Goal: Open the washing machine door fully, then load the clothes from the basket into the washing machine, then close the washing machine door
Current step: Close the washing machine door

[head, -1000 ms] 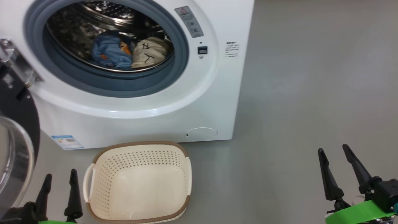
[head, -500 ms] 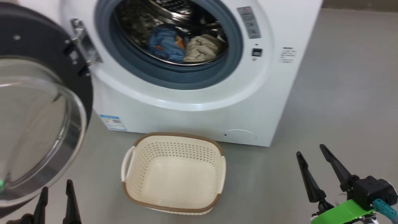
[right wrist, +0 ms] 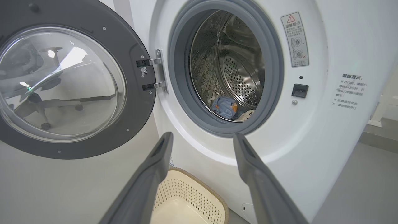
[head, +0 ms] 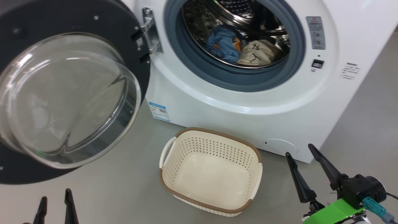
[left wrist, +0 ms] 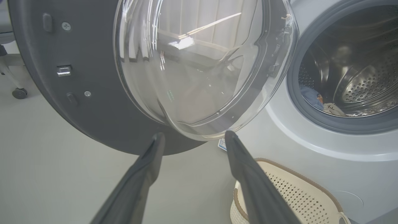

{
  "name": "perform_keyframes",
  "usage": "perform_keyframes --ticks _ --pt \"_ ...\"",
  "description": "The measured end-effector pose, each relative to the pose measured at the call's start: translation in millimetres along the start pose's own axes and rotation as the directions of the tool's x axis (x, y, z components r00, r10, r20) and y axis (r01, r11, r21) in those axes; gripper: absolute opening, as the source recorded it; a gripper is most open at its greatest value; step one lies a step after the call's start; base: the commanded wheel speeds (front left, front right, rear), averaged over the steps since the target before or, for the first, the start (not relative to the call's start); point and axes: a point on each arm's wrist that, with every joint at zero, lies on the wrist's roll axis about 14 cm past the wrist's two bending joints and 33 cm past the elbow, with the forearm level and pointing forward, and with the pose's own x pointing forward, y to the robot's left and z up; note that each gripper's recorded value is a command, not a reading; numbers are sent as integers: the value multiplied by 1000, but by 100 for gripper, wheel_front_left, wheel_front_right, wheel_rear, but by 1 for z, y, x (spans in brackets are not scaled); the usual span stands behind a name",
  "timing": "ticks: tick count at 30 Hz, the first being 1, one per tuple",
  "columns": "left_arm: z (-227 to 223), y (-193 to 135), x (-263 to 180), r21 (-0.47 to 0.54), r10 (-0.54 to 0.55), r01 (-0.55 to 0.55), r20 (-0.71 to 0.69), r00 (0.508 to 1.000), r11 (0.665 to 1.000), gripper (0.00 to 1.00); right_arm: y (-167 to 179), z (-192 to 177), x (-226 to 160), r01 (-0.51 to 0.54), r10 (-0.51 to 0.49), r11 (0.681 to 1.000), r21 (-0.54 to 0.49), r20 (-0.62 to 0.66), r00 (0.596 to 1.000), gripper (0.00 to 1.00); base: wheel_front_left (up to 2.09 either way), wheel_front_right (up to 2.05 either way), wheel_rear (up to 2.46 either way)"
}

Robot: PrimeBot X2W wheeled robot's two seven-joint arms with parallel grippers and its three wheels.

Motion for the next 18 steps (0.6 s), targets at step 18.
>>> perform_keyframes --ticks 18 --pt "9 25 -12 -26 89 -88 22 996 996 100 22 -12 19 -103 103 995 14 -24 994 100 0 0 0"
